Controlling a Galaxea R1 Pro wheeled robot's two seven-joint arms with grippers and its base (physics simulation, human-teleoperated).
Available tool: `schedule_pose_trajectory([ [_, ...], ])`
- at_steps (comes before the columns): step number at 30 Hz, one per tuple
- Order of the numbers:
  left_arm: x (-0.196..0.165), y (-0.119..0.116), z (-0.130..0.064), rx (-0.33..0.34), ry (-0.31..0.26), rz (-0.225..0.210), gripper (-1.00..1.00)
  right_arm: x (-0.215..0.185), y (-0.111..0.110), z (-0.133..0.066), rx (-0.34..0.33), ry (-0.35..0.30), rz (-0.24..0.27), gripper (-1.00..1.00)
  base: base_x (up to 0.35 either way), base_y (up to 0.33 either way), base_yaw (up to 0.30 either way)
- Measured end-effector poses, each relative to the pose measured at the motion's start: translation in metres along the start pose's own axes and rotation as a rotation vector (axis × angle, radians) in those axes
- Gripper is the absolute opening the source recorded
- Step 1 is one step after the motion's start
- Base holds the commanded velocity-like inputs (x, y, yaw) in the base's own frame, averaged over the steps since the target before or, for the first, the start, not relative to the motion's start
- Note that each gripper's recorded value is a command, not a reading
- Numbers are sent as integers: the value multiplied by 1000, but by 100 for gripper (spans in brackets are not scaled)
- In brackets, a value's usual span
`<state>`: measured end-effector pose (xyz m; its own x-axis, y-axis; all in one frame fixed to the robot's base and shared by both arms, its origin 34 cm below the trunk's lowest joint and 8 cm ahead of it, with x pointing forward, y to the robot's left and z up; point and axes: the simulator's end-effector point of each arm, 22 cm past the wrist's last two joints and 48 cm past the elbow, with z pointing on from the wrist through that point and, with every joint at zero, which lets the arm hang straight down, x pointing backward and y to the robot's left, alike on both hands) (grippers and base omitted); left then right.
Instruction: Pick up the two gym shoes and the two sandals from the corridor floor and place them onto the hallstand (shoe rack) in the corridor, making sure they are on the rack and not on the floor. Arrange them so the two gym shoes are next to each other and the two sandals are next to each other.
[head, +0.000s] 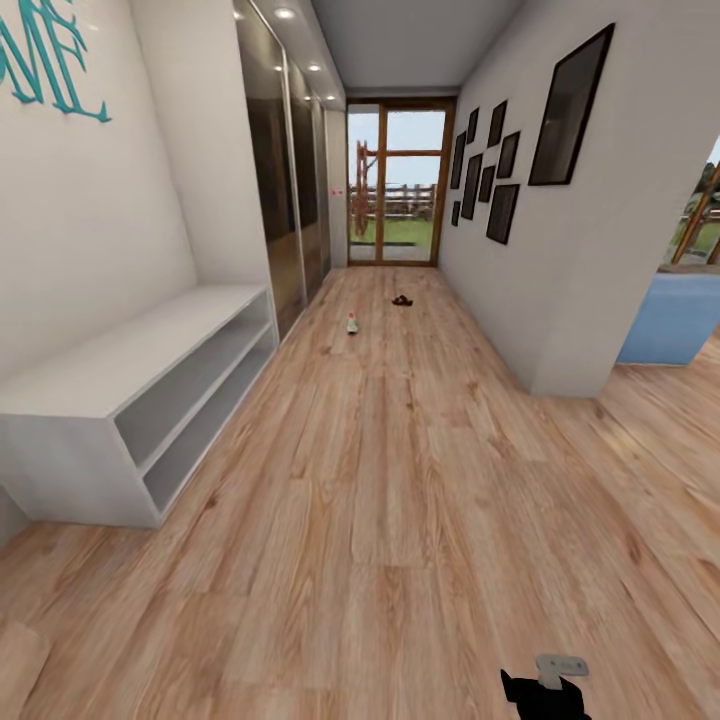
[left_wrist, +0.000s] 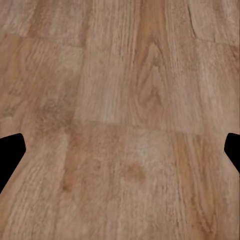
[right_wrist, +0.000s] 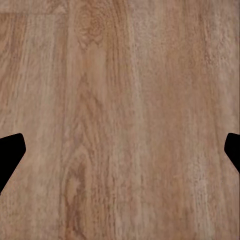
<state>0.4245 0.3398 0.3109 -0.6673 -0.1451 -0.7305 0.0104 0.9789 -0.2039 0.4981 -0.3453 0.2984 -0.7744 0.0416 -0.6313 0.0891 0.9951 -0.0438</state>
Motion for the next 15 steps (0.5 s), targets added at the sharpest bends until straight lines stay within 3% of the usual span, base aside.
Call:
schedule_pose_trajectory([
  [15, 0, 0, 0, 0, 0, 0, 100, 0, 0, 0, -1, 1, 0, 100, 326, -108, 0],
])
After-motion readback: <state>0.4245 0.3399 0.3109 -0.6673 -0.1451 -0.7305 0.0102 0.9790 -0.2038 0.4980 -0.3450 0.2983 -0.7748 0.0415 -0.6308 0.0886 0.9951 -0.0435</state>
